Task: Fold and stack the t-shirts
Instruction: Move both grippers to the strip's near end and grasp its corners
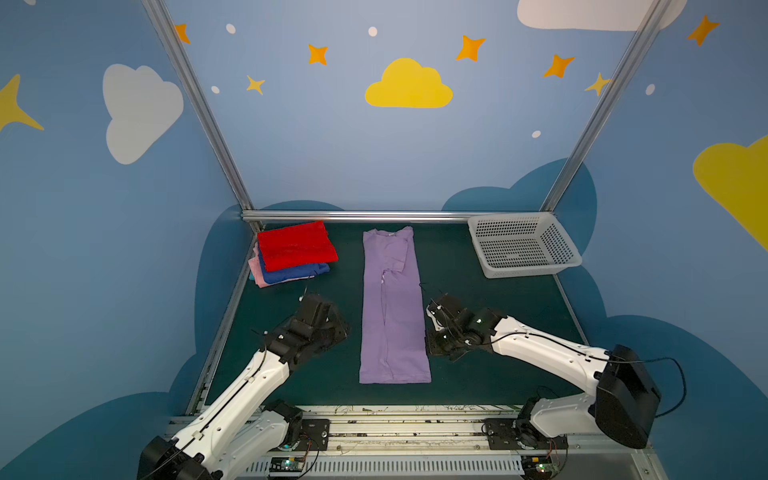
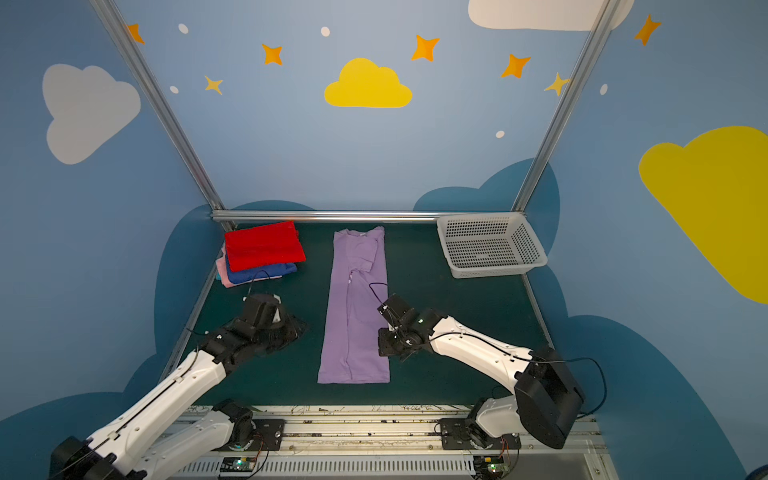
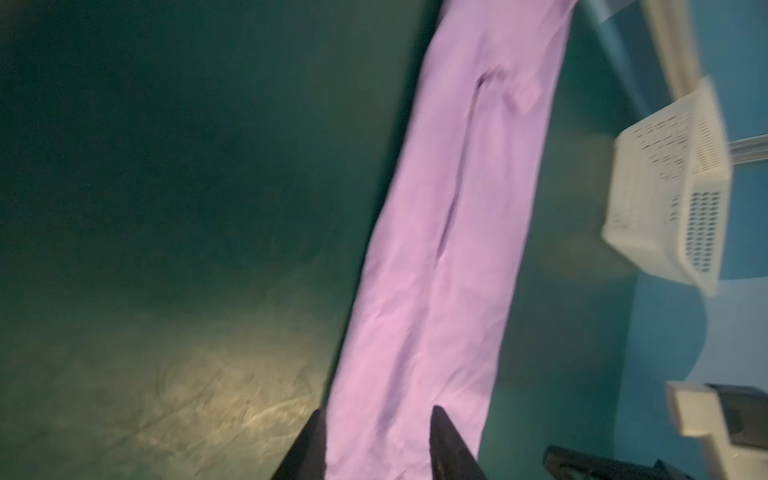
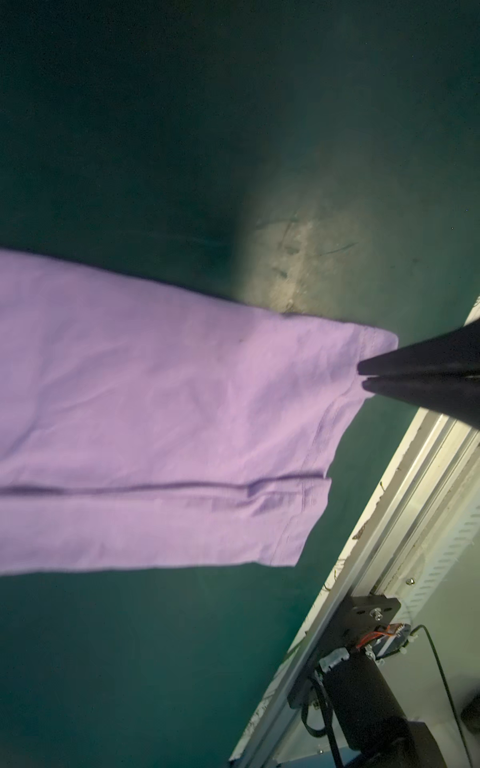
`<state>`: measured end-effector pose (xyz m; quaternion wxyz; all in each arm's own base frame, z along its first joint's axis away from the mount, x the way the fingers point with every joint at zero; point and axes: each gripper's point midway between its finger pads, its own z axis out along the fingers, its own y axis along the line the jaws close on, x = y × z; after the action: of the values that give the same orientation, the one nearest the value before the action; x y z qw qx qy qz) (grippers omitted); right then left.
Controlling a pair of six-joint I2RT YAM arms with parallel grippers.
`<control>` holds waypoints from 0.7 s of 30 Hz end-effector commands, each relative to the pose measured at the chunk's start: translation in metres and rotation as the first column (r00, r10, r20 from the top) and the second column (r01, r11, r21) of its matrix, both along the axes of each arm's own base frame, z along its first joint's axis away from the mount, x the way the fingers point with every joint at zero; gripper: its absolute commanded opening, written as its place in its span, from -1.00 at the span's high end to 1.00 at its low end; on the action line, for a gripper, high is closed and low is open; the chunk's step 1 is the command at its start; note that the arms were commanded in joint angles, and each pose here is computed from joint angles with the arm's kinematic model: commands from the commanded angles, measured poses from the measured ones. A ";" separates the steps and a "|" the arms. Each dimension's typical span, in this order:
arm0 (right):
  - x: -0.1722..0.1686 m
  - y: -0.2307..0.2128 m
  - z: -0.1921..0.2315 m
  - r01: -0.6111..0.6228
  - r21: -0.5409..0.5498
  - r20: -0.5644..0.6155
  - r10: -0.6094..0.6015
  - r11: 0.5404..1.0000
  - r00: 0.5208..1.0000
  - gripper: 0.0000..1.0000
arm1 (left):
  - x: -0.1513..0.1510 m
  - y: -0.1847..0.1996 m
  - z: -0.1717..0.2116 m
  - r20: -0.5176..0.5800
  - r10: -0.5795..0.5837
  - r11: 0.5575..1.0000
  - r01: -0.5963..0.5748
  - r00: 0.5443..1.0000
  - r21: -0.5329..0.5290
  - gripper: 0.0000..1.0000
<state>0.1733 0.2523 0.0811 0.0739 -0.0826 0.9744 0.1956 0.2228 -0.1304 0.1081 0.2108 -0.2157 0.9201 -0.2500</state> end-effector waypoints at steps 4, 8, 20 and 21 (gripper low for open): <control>-0.038 -0.015 -0.041 0.059 0.010 -0.196 -0.056 0.998 0.979 0.81 | -0.042 -0.017 -0.017 -0.021 -0.045 0.994 0.043 0.999 -0.099 -0.11; -0.051 -0.016 -0.057 0.087 0.057 -0.245 -0.071 0.995 0.967 0.46 | -0.064 -0.025 -0.046 -0.056 -0.053 0.987 0.044 0.997 -0.157 -0.13; -0.058 -0.002 -0.070 0.094 0.156 -0.309 -0.042 0.983 0.950 0.09 | -0.093 -0.023 -0.084 -0.101 -0.048 0.980 0.027 0.994 -0.199 -0.10; -0.059 -0.002 -0.071 0.095 0.158 -0.311 -0.042 0.983 0.950 0.11 | -0.093 -0.024 -0.086 -0.102 -0.043 0.978 0.021 0.994 -0.207 -0.07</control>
<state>0.1236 0.2553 0.0263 -0.0434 -0.0171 0.9543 0.2952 0.1288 -0.1565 0.0290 0.1336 -0.2142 0.9076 -0.3354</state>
